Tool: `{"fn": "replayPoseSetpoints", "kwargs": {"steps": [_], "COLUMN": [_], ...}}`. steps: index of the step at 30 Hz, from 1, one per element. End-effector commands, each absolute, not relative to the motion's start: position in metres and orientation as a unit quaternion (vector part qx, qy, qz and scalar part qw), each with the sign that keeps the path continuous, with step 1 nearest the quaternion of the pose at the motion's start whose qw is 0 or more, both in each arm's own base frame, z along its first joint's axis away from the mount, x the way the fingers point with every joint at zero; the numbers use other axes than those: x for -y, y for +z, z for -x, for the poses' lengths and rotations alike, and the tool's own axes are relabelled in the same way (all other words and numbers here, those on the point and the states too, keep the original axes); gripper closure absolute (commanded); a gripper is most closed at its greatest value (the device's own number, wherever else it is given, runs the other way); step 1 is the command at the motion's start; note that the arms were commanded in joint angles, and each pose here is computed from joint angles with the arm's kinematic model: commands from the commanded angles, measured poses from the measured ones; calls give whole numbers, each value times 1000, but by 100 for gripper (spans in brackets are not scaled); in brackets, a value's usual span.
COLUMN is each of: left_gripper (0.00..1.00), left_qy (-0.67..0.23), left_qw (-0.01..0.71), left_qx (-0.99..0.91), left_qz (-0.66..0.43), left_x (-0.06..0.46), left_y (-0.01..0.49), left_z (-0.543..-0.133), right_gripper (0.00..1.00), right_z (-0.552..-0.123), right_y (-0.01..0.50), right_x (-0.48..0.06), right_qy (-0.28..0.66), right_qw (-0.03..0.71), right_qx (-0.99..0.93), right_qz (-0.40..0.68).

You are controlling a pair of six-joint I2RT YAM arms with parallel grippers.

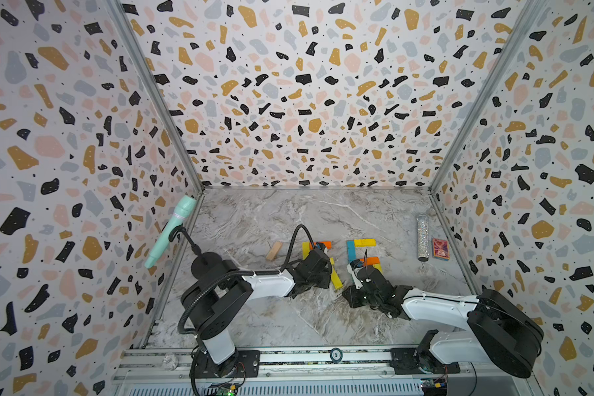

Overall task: Assemble the number 6 with building blocks
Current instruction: Assemble the building block at the center of the board.

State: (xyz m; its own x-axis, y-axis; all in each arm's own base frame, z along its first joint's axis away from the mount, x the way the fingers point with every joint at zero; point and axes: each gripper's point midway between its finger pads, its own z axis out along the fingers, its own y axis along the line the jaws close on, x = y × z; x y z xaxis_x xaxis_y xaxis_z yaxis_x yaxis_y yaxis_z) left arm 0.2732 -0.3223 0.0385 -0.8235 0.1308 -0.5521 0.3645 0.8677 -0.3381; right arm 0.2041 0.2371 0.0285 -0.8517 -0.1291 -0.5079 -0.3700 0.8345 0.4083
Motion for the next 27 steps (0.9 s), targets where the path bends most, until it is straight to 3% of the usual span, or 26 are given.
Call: {"fn": "replayPoseSetpoints", "kwargs": {"steps": [1,27], "left_gripper": [100,100], "left_qy": [-203,-212], "left_qw": [269,272], "left_qx": [-931,-929], "left_qz": [-143,-136], "left_x": [323,322], "left_y": [39,30], "left_z": [-278,-299], "right_gripper": [82,82], "right_z": [-211,-208], "right_y": [38,30], "right_x": [-242,-245], "right_qy": [253,260], "right_qw": [244,231], "right_qx": [-926,-927], "right_qz": [140,143]}}
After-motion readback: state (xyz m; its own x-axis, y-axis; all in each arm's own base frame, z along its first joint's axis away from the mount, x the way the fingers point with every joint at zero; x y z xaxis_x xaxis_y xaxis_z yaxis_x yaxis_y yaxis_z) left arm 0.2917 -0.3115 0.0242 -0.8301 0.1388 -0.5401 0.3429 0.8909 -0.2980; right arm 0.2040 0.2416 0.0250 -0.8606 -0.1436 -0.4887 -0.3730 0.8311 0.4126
